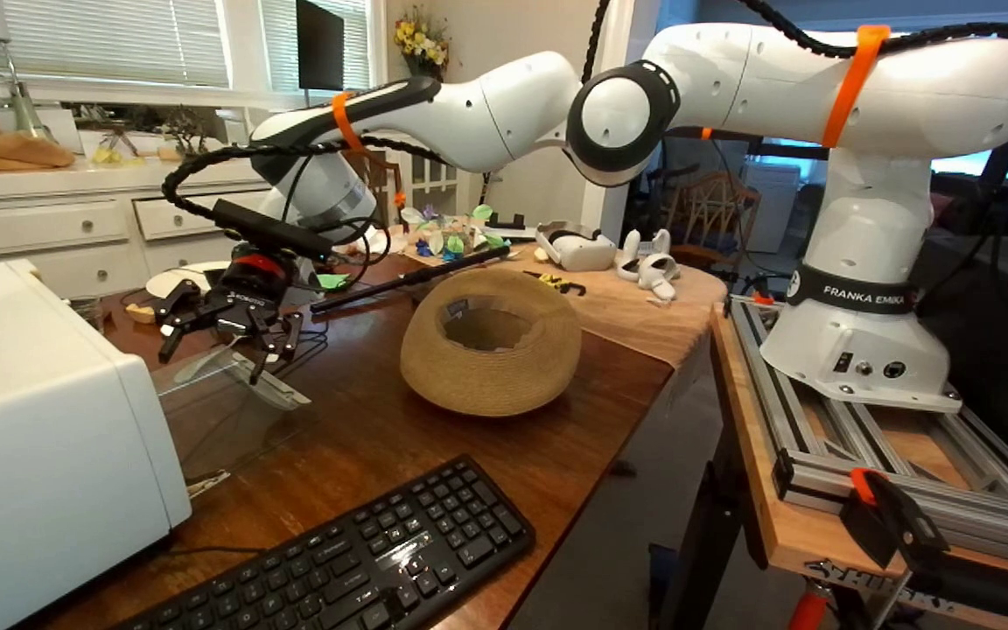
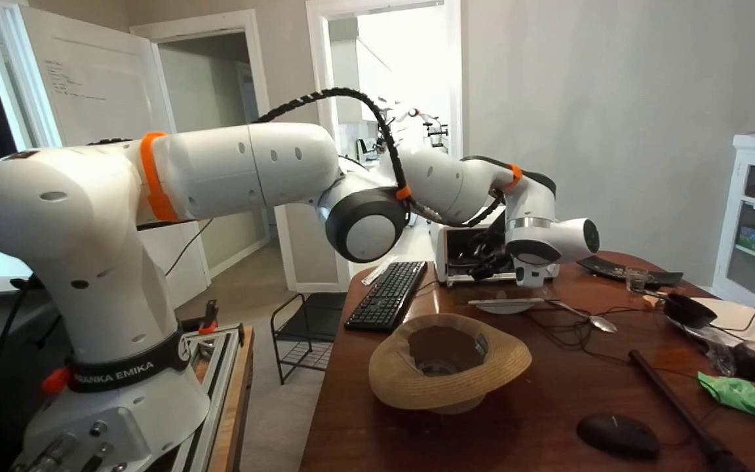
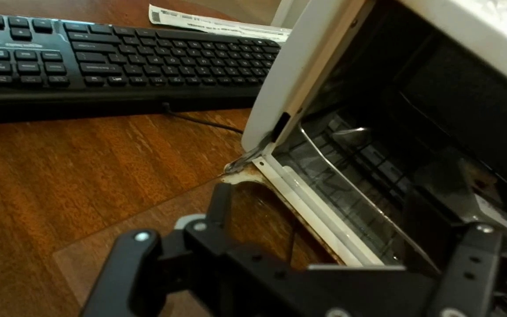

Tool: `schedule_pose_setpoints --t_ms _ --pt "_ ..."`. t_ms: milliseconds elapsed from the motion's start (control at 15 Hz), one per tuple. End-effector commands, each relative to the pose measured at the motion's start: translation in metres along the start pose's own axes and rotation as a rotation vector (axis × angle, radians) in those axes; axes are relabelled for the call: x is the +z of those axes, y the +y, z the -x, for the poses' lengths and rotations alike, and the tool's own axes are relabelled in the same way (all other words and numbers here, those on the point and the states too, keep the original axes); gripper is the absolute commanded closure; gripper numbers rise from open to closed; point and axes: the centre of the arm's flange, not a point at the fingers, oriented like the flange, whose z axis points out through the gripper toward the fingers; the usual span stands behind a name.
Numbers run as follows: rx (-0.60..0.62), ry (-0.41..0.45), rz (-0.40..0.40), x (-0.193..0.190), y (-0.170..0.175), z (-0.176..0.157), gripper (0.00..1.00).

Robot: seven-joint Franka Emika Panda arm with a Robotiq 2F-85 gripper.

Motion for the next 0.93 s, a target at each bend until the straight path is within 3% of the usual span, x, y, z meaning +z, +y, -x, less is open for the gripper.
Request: schedule_pose_setpoints --t_ms 0,200,533,867 --pt "0.064 -0.021 -0.04 0.013 -0.048 -0.046 0.0" --pt "0.094 -0.016 -0.092 0.014 -0.061 -0.046 0.0" --pt "0.115 0.08 -0.295 0.013 -0.077 -0.043 0.0" --pt "0.105 0.123 -0.321 0.03 -0.08 -0.037 0.0"
